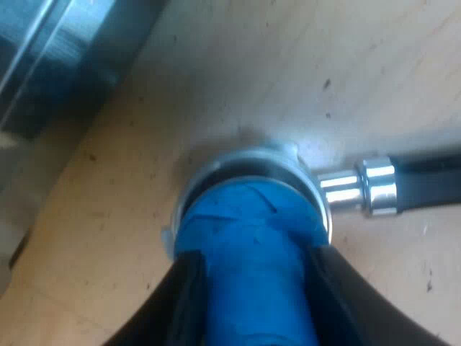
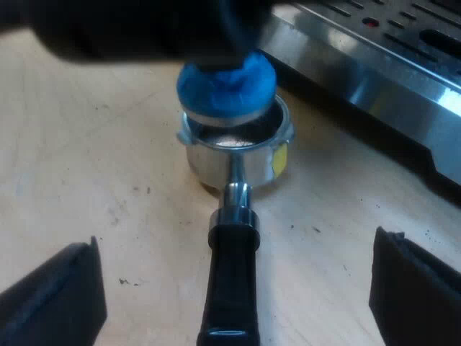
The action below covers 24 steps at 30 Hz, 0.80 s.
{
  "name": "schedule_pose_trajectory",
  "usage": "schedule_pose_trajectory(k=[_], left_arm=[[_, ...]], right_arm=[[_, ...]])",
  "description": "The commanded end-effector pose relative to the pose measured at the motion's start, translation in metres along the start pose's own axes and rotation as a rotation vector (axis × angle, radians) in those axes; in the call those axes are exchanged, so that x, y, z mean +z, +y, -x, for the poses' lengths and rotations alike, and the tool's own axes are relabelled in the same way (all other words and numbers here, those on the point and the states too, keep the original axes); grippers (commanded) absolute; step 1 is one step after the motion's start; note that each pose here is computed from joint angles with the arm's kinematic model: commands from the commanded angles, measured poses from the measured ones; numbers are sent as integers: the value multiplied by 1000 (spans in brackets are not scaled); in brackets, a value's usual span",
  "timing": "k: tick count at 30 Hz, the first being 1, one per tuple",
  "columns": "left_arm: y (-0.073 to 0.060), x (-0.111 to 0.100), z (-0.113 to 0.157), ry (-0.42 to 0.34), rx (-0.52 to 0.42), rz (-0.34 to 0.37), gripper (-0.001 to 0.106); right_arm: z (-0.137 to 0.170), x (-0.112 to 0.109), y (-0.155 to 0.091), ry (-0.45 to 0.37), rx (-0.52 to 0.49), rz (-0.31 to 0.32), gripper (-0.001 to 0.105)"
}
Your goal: Grind coffee beans and then tamp
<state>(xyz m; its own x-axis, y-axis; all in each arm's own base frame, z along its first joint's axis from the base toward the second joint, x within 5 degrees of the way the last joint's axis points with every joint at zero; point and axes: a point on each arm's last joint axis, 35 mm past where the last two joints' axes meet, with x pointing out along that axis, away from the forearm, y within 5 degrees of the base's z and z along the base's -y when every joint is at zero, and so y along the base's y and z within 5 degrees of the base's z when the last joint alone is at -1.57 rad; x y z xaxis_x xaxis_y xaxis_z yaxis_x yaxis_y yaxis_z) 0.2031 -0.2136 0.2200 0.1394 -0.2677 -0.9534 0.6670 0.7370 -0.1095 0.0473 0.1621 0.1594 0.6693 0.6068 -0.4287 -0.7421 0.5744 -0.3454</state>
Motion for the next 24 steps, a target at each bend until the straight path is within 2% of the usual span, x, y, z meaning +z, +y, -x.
schedule_pose_trajectory(k=[1, 13, 24], left_arm=[[0, 4, 0, -25, -5, 3, 0], [-1, 4, -9, 8, -45, 8, 0], [0, 4, -19, 40, -38, 13, 0]], right_arm=[[0, 0, -1, -6, -13, -9, 77], [0, 0, -1, -6, -13, -9, 77], [0, 0, -1, -6, -13, -9, 77]])
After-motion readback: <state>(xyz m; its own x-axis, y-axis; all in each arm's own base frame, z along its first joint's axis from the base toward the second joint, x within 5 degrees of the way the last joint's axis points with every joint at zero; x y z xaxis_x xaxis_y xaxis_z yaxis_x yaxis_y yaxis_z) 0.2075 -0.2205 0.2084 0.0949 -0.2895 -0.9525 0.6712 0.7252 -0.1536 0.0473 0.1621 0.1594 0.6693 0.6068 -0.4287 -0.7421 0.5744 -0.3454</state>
